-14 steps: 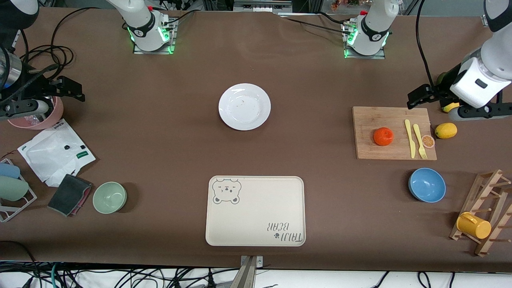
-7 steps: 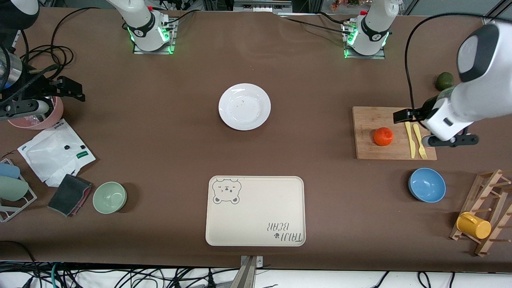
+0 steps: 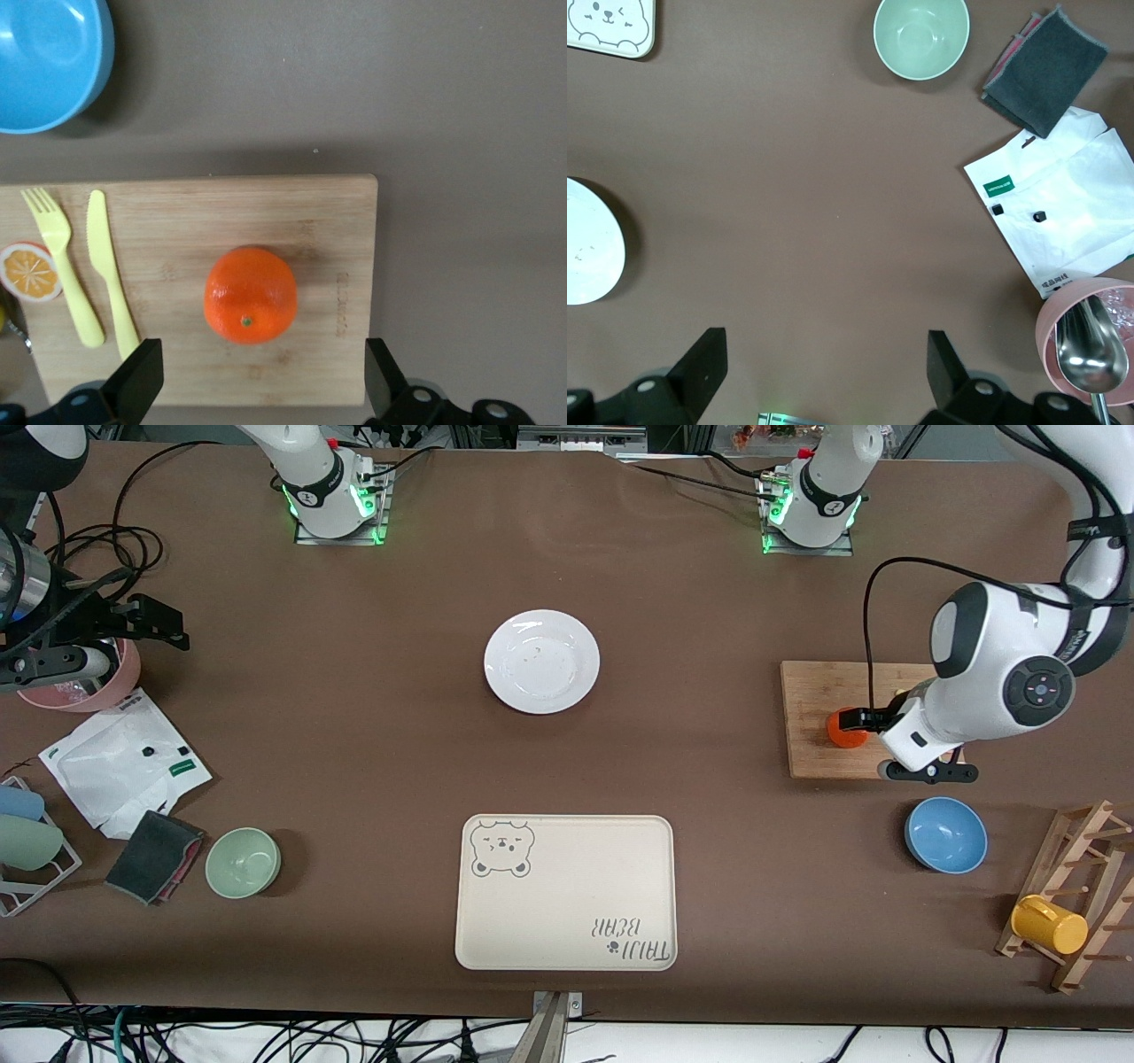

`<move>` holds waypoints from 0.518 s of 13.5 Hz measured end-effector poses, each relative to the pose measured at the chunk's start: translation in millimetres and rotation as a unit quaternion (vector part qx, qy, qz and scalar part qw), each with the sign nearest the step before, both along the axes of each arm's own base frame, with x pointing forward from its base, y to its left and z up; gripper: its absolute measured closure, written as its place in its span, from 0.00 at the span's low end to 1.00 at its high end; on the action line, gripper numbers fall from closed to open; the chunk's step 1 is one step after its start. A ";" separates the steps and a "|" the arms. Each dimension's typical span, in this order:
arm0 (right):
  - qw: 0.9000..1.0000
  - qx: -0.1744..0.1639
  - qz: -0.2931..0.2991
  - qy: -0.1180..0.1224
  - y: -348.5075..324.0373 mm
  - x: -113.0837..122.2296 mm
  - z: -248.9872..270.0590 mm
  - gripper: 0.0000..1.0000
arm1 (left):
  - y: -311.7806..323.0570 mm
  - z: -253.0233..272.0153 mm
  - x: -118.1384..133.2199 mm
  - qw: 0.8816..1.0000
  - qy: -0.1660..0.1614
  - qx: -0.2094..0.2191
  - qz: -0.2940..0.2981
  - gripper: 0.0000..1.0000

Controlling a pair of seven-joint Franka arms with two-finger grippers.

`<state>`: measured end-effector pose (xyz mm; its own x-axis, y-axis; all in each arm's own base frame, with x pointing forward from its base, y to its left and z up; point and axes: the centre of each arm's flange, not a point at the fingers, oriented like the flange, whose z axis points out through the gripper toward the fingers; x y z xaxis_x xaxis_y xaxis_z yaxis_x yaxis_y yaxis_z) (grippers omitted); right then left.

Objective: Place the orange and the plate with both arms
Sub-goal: 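Reach the left gripper down over the orange on the cutting board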

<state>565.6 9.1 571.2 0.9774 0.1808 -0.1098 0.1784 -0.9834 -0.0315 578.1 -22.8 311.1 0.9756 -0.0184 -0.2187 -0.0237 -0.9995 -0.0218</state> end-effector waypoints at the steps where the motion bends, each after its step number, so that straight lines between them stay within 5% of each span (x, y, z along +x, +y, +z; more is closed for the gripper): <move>1: 1.000 0.000 0.000 0.000 0.0 0.0 -0.1 0.00 | -0.1 -14.1 -7.0 1.000 -0.015 -0.002 -0.001 0.00; 3: 1.000 0.000 0.000 0.000 0.0 0.0 -0.3 0.00 | -0.4 -48.4 -27.5 0.999 -0.050 -0.005 -0.005 0.00; 7: 1.000 0.000 0.000 0.000 0.0 0.0 -0.4 0.00 | -0.5 -81.9 -55.8 0.996 -0.055 0.023 -0.062 0.00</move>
